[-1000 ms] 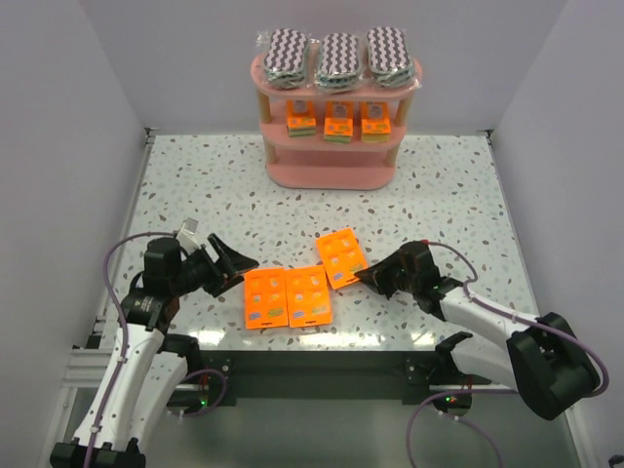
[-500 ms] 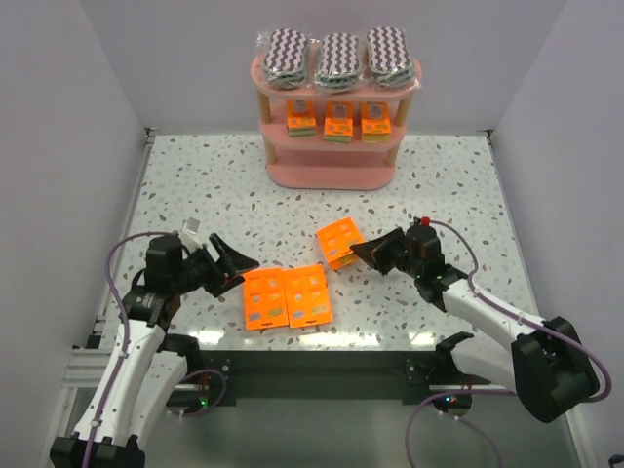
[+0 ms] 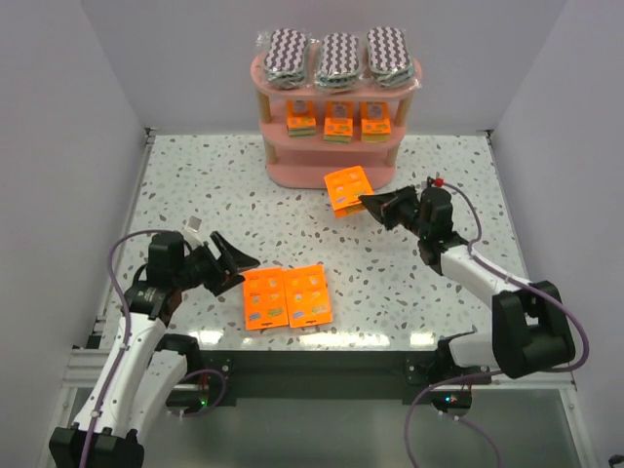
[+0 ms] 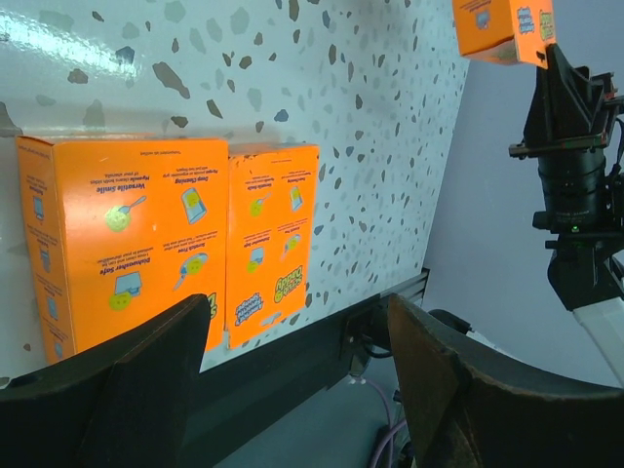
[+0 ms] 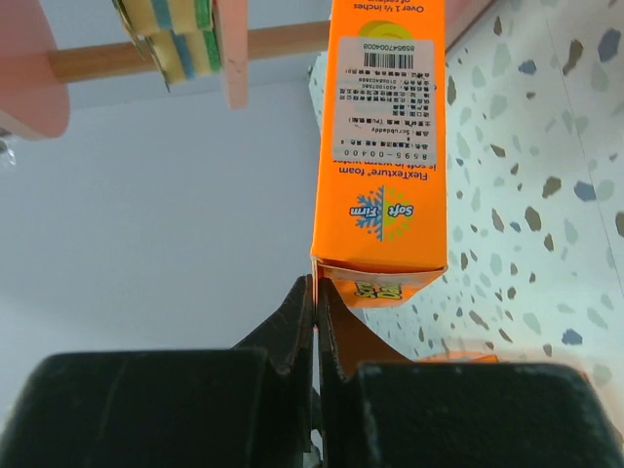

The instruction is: Place and organize the cleaning sponges onto the shelf

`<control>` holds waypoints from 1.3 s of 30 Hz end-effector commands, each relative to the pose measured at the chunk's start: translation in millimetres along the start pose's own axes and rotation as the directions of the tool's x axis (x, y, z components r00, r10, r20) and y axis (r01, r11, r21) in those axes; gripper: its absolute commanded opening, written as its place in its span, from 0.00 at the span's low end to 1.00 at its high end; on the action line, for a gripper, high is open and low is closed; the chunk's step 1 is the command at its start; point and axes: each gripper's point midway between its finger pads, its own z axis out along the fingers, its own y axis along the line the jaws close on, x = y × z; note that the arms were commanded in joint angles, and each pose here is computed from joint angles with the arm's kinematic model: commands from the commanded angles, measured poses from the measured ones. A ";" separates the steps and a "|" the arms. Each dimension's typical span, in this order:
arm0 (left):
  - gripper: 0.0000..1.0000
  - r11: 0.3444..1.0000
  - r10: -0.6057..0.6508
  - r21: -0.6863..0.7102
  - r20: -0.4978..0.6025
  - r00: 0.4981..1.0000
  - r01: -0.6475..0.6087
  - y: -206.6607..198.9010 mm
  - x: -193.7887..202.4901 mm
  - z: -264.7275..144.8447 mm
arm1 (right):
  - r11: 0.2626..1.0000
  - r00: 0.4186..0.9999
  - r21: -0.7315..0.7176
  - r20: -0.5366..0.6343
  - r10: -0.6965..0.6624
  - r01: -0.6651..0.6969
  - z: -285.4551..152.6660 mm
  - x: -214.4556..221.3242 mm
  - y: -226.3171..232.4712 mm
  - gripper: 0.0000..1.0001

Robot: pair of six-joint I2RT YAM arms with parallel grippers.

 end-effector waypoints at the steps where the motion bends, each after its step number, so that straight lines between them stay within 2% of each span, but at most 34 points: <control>1: 0.78 0.997 0.056 0.043 0.033 0.998 -0.057 -17.9 -11.1 -5.1 | 0.988 0.999 -0.148 0.007 -0.037 0.038 8.7 -18.1 46.9 0.00; 10: 0.78 0.998 0.054 0.035 0.028 0.998 -0.055 -20.3 -18.2 1.2 | 0.986 0.999 -0.168 0.042 -0.012 0.018 60.6 -69.4 42.7 0.00; 18: 0.78 0.999 0.045 0.021 0.027 0.999 -0.046 -20.4 -24.3 7.2 | 0.992 0.998 -0.127 0.065 0.027 -0.018 104.4 -106.5 7.5 0.00; 22: 0.78 0.999 0.035 0.013 0.030 0.999 -0.035 -20.4 -27.6 9.9 | 0.995 0.996 -0.082 0.073 0.060 -0.054 121.7 -119.4 -24.1 0.00; 32: 0.78 1.000 0.010 0.018 0.042 0.999 -0.011 -23.0 -39.1 21.5 | 0.996 0.985 -0.014 0.142 0.094 -0.093 132.8 -142.3 -59.4 0.00; 39: 0.78 1.000 0.003 0.015 0.053 0.999 -0.004 -25.5 -45.3 24.7 | 0.994 0.974 -0.002 0.201 0.109 -0.111 130.4 -160.8 -64.0 0.00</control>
